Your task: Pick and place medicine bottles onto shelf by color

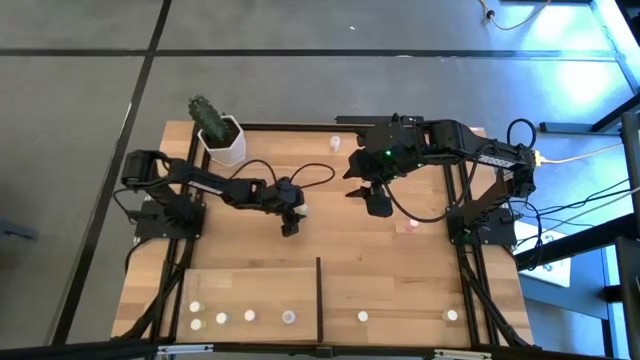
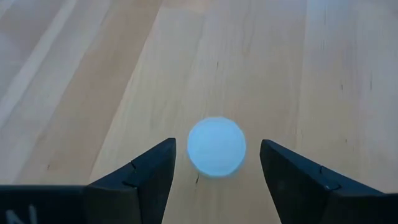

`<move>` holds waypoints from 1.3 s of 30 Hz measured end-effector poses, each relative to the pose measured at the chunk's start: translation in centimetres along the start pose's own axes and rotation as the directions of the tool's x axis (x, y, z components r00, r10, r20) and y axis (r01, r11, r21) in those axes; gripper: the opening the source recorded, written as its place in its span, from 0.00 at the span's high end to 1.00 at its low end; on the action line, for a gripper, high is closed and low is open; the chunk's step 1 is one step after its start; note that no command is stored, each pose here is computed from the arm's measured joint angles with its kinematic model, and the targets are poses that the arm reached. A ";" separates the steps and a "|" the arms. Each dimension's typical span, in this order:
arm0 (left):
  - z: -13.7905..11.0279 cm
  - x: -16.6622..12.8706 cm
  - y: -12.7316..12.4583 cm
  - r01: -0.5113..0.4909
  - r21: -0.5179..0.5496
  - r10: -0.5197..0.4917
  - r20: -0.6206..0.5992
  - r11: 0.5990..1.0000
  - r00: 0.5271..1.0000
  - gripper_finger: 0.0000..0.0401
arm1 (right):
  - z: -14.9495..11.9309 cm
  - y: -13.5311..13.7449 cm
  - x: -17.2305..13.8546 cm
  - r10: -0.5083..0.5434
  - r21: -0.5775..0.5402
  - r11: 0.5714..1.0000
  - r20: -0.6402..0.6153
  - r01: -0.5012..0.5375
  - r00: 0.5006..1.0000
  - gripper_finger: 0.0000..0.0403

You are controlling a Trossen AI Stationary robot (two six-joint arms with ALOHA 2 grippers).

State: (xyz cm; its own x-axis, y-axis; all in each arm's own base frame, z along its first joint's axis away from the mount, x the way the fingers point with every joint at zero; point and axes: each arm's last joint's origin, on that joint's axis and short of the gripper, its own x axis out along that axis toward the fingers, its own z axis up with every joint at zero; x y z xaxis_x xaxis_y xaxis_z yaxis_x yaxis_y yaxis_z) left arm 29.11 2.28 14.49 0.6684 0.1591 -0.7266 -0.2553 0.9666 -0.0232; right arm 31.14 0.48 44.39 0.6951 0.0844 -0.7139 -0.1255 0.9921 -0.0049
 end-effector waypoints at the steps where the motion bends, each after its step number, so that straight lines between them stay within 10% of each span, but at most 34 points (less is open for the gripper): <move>1: 0.0 0.1 0.0 0.001 0.000 -0.001 0.004 1.000 1.000 0.43 | 0.0 0.0 0.0 0.000 0.000 1.000 0.000 0.000 1.000 0.46; 23: 0.5 0.0 -0.1 -0.040 -0.004 0.040 0.058 0.999 0.997 0.48 | 0.0 0.0 0.0 0.000 0.000 1.000 0.000 0.000 1.000 0.46; 39: 0.3 0.0 -0.1 -0.039 -0.004 0.039 0.041 0.999 0.998 0.71 | 0.0 0.0 0.0 0.000 0.000 1.000 0.001 0.000 1.000 0.46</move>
State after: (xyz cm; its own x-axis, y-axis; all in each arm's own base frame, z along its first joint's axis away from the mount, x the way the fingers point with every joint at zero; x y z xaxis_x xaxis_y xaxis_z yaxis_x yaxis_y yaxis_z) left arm 29.33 2.29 14.73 0.6860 0.2049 -0.6982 -0.2836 0.9589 0.0027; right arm 31.14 0.48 44.39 0.6957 0.0844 -0.7134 -0.1255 0.9921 -0.0050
